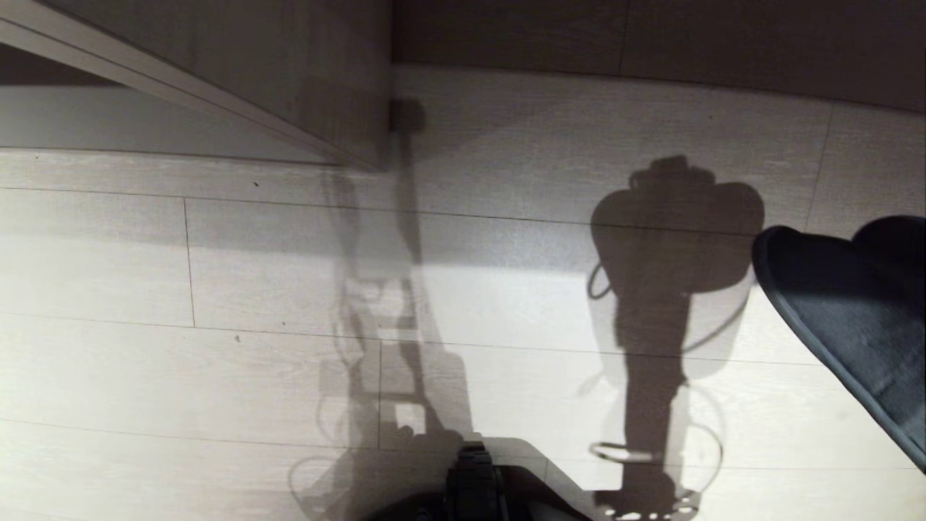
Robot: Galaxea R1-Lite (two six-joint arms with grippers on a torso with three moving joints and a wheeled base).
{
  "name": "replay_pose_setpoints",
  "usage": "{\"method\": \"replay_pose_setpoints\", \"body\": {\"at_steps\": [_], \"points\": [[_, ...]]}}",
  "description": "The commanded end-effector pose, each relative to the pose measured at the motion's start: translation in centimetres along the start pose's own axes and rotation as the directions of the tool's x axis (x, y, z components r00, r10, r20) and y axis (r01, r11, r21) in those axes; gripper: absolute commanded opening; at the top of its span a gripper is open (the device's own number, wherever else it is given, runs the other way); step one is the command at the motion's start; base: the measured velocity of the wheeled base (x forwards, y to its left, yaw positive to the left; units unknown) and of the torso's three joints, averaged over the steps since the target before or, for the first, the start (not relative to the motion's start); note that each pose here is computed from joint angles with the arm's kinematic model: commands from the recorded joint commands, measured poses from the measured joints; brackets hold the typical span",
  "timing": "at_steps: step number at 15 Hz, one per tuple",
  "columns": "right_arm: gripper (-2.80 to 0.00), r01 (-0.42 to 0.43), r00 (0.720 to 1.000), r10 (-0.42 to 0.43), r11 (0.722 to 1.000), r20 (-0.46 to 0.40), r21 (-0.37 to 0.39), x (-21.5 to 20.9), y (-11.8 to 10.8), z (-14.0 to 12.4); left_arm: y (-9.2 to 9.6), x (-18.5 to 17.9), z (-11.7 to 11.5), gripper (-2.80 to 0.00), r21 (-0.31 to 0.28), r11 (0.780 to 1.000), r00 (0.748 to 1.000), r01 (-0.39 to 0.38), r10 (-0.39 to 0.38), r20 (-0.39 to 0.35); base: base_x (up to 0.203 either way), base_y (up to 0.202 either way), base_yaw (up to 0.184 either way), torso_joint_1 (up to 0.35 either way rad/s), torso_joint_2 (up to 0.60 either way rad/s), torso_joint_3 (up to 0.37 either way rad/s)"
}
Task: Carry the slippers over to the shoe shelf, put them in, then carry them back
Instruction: Place the slippers on the floor
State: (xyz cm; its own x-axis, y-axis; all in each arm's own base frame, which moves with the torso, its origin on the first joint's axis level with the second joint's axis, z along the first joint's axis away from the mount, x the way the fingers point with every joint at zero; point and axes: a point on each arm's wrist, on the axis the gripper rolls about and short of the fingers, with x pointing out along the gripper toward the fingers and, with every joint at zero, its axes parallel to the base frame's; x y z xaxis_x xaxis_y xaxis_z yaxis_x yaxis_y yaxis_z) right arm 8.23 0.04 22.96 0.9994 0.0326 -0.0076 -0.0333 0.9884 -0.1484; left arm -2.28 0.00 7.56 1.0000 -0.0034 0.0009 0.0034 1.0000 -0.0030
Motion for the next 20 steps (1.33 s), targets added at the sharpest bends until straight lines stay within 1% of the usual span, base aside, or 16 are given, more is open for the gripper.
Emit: {"method": "replay_pose_setpoints", "body": {"at_steps": [1, 3, 5, 6, 7, 8, 9, 10, 12, 14, 16, 18, 20], "points": [[-2.8, -0.015, 0.997, 0.015, 1.0, -0.081, -0.002, 9.2, -0.3, -0.2, 0.0, 0.0, 0.0, -2.8, 0.001, 1.0, 1.0, 0.0, 0.0, 0.001, 0.0, 0.0, 0.0, 0.0, 0.0, 0.0], [-2.8, 0.003, 1.0, -0.002, 1.0, 0.031, -0.015, 15.0, -0.6, 0.7, 0.0, 0.0, 0.0, -2.8, 0.002, 1.0, 1.0, 0.0, 0.0, 0.001, 0.0, 0.0, 0.0, 0.0, 0.0, 0.0], [-2.8, 0.024, 0.989, -0.02, 1.0, 0.149, -0.021, 19.4, -0.9, 1.4, 0.0, 0.0, 0.0, -2.8, 0.003, 1.0, 1.0, 0.0, 0.0, 0.001, 0.0, 0.0, 0.0, 0.0, 0.0, 0.0], [-2.8, 0.041, 0.97, -0.034, 0.999, 0.24, -0.022, 21.4, -1.0, 1.9, 0.0, 0.0, 0.0, -2.8, 0.003, 1.0, 1.0, 0.0, 0.0, 0.002, 0.0, 0.0, 0.0, 0.0, 0.0, 0.0], [-2.8, 0.065, 0.934, -0.054, 0.998, 0.352, -0.02, 22.7, -1.2, 2.5, 0.0, 0.0, 0.0, -2.8, 0.003, 1.0, 1.0, 0.0, 0.0, 0.001, 0.0, 0.0, 0.0, 0.0, 0.0, 0.0], [-2.8, 0.086, 0.904, -0.071, 0.996, 0.421, -0.016, 23.6, -1.3, 2.5, 0.0, 0.0, 0.0, -2.8, 0.003, 1.0, 1.0, 0.0, 0.0, 0.002, 0.0, 0.0, 0.0, 0.0, 0.0, 0.0], [-2.8, 0.105, 0.881, -0.089, 0.994, 0.465, -0.009, 24.4, -1.3, 2.2, 0.0, 0.0, 0.0, -2.8, 0.003, 1.0, 1.0, 0.0, 0.0, 0.001, 0.0, 0.0, 0.0, 0.0, 0.0, 0.0], [-2.8, 0.117, 0.869, -0.1, 0.993, 0.485, -0.004, 24.8, -1.4, 1.6, 0.0, 0.0, 0.0, -2.8, 0.003, 1.0, 1.0, 0.0, 0.0, 0.001, 0.0, 0.0, 0.0, 0.0, 0.0, 0.0], [-2.8, 0.135, 0.859, -0.119, 0.991, 0.498, 0.003, 25.6, -1.6, 0.3, 0.0, 0.0, 0.0, -2.8, 0.003, 1.0, 1.0, 0.0, 0.0, 0.001, 0.0, 0.0, 0.0, 0.0, 0.0, 0.0], [-2.8, 0.148, 0.873, -0.139, 0.989, 0.467, 0.018, 26.1, -1.5, -1.0, 0.0, 0.0, 0.0, -2.8, 0.003, 1.0, 1.0, -0.002, 0.002, 0.001, 0.0, 0.0, 0.0, 0.0, 0.0, 0.0], [-2.8, 0.132, 0.888, -0.142, 0.99, 0.436, 0.054, 26.1, -1.4, -1.8, 0.0, 0.0, 0.0, -2.8, 0.003, 1.0, 1.0, 0.0, 0.0, 0.002, 0.0, 0.0, 0.0, 0.0, 0.0, 0.0], [-2.8, 0.13, 0.9, -0.143, 0.99, 0.412, 0.061, 26.7, -1.4, -2.8, 0.0, 0.0, 0.0, -2.8, 0.003, 1.0, 1.0, 0.0, 0.0, 0.001, 0.0, 0.0, 0.0, 0.0, 0.0, 0.0], [-2.8, 0.122, 0.905, -0.142, 0.99, 0.401, 0.076, 27.6, -1.3, -3.5, 0.0, 0.0, 0.0, -2.8, 0.003, 1.0, 1.0, 0.0, 0.0, 0.001, 0.0, 0.0, 0.0, 0.0, 0.0, 0.0]]}}
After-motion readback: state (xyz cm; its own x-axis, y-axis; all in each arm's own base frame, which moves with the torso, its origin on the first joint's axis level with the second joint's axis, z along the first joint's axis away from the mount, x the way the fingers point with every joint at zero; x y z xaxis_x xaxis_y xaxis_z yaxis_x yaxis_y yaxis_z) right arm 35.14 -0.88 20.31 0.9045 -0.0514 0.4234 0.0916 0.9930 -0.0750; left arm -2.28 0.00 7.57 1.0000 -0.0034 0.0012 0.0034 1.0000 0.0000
